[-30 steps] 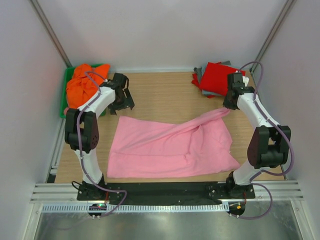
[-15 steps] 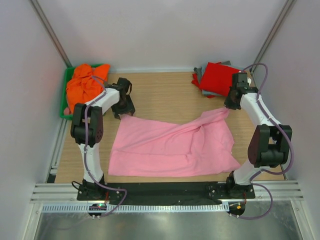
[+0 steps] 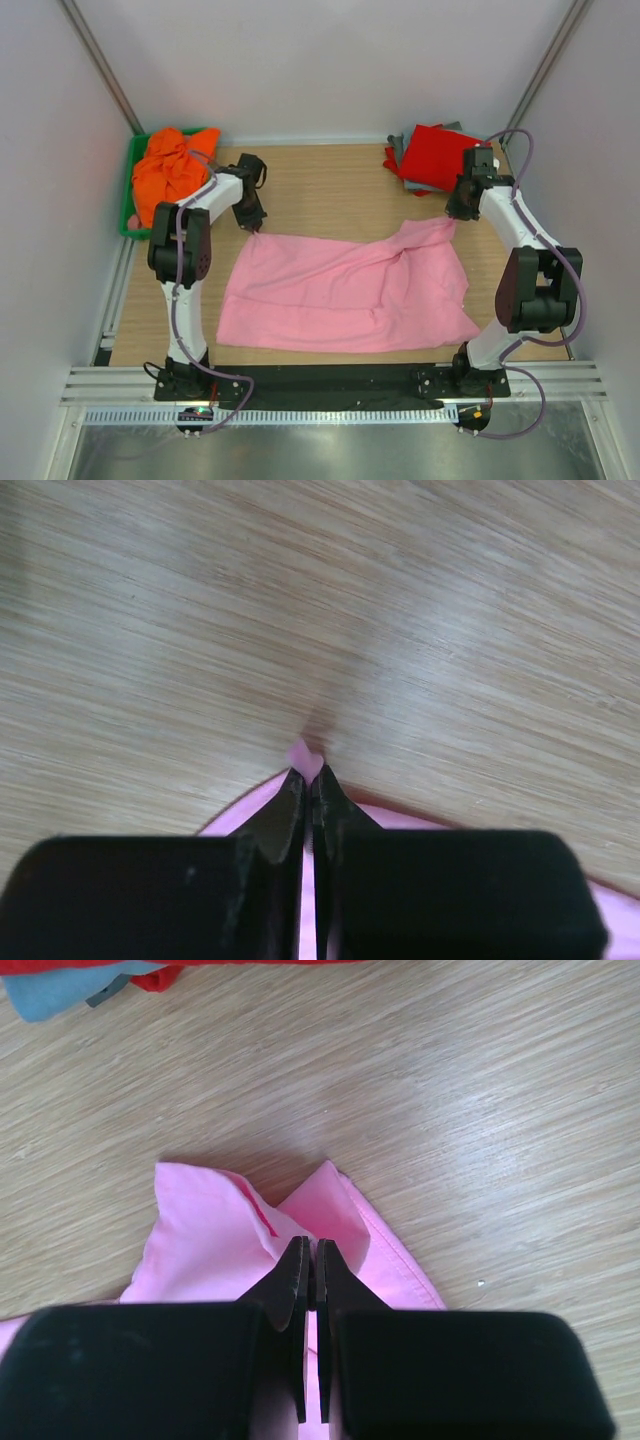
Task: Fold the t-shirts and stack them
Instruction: Fold the tshirt
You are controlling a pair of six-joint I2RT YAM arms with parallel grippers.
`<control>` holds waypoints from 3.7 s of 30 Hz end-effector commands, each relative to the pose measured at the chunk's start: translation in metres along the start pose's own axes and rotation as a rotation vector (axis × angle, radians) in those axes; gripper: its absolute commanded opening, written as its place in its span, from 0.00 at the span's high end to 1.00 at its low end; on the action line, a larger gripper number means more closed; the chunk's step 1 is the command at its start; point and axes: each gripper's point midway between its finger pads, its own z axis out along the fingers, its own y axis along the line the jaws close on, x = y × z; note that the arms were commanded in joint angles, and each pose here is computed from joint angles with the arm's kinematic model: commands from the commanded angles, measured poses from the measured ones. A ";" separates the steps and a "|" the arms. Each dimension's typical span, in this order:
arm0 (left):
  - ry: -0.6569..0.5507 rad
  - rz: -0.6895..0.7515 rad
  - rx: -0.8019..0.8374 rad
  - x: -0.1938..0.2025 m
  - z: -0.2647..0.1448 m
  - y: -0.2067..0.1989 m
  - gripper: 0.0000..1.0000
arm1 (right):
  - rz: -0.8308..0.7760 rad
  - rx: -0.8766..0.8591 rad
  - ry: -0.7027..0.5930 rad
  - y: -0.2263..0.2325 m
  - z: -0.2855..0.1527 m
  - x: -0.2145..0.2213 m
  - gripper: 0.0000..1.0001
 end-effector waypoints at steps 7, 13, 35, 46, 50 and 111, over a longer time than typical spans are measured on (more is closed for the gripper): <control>-0.073 0.028 -0.035 -0.033 -0.047 0.001 1.00 | 0.028 -0.148 -0.091 0.039 -0.026 -0.056 0.99; -0.107 0.050 -0.123 -0.038 -0.069 0.023 1.00 | 0.004 -0.277 -0.099 0.067 -0.041 -0.073 0.99; -0.104 0.053 -0.157 0.003 -0.089 0.069 1.00 | -0.006 -0.202 -0.108 0.030 -0.097 -0.003 0.99; -0.105 0.047 -0.175 0.029 -0.093 0.089 1.00 | 0.166 -0.067 -0.114 -0.022 -0.104 0.068 0.99; -0.099 0.050 -0.182 0.039 -0.094 0.097 1.00 | 0.185 -0.027 -0.145 -0.035 -0.112 0.073 0.99; 0.136 0.107 -0.018 0.181 -0.040 0.061 0.23 | 0.223 -0.252 0.204 0.138 0.028 0.154 0.13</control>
